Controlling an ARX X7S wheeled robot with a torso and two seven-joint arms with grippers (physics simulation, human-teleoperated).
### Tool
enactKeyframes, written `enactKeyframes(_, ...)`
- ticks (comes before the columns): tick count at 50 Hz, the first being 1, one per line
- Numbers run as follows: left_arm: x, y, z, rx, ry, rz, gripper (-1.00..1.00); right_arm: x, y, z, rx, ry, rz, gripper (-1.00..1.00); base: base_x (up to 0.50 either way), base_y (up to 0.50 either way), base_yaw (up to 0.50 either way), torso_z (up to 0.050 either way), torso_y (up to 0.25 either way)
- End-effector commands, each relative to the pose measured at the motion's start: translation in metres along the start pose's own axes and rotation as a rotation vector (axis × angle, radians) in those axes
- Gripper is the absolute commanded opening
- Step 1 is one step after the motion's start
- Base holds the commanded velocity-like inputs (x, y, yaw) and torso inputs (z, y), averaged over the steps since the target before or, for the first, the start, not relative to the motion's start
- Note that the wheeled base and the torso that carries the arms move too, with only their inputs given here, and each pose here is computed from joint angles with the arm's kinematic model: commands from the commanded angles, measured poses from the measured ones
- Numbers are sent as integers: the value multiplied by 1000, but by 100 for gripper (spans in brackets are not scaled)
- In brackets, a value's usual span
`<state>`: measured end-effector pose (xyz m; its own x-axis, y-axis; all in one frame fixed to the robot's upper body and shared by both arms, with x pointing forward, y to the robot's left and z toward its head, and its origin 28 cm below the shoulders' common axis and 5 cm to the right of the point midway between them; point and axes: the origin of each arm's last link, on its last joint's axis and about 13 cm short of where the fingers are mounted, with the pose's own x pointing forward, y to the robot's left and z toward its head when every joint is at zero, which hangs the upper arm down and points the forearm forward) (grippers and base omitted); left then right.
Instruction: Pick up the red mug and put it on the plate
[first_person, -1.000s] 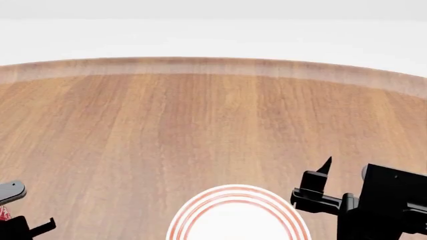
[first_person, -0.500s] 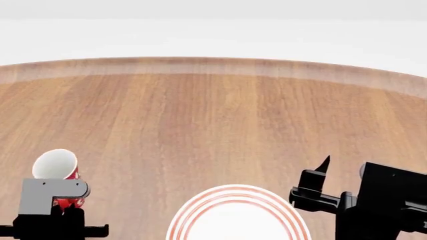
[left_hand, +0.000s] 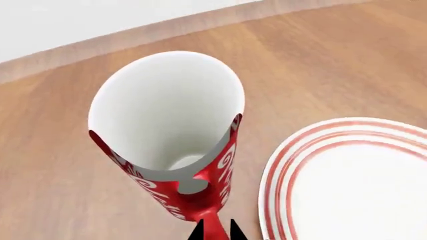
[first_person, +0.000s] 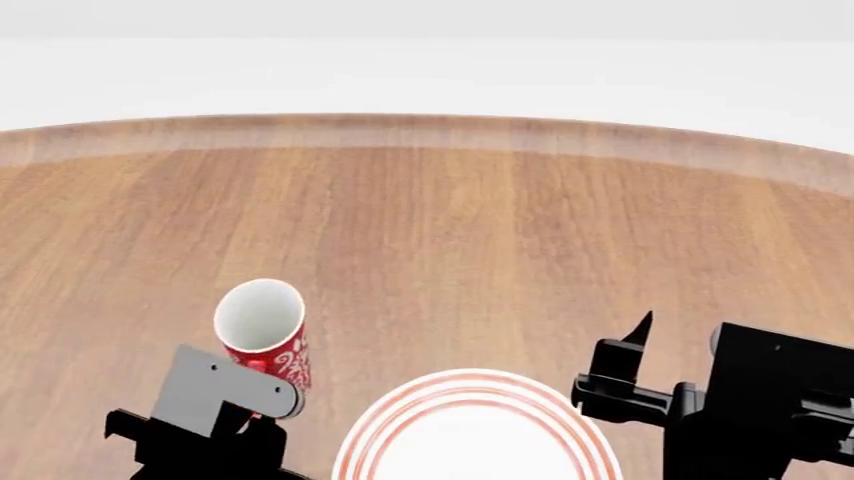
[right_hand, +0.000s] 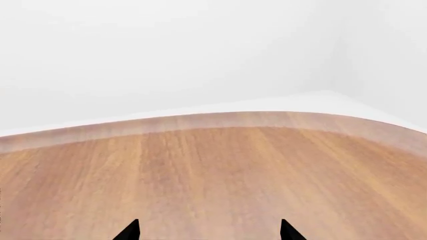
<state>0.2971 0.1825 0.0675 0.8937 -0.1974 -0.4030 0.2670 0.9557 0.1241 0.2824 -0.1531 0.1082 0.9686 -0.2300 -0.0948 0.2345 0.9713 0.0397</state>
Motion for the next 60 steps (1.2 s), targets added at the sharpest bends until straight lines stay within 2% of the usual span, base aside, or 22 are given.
enactKeyframes(1, 4, -20, 15, 41, -22, -121, -100, -1, 0, 1, -2, -1, 1, 100, 0, 0, 0, 0, 0)
enactKeyframes(16, 10, -38, 22, 21, -20, -242, -100, 0, 1, 1, 2, 3, 6, 100, 0, 0, 0, 0, 0)
enactKeyframes(36, 27, -61, 17, 83, 22, -393, -100, 2, 1, 2, 5, 3, 4, 100, 0, 0, 0, 0, 0)
enactKeyframes(42, 33, -66, 19, 92, 3, -449, -100, 1, 0, 0, 5, 5, 3, 100, 0, 0, 0, 0, 0)
enactKeyframes(46, 40, -71, 20, 116, 19, -541, -100, 1, 0, -1, 7, 6, 4, 100, 0, 0, 0, 0, 3)
enactKeyframes(60, 60, -76, 20, 113, 58, -552, -100, 0, -2, -2, 16, 9, -1, 100, 0, 0, 0, 0, 0)
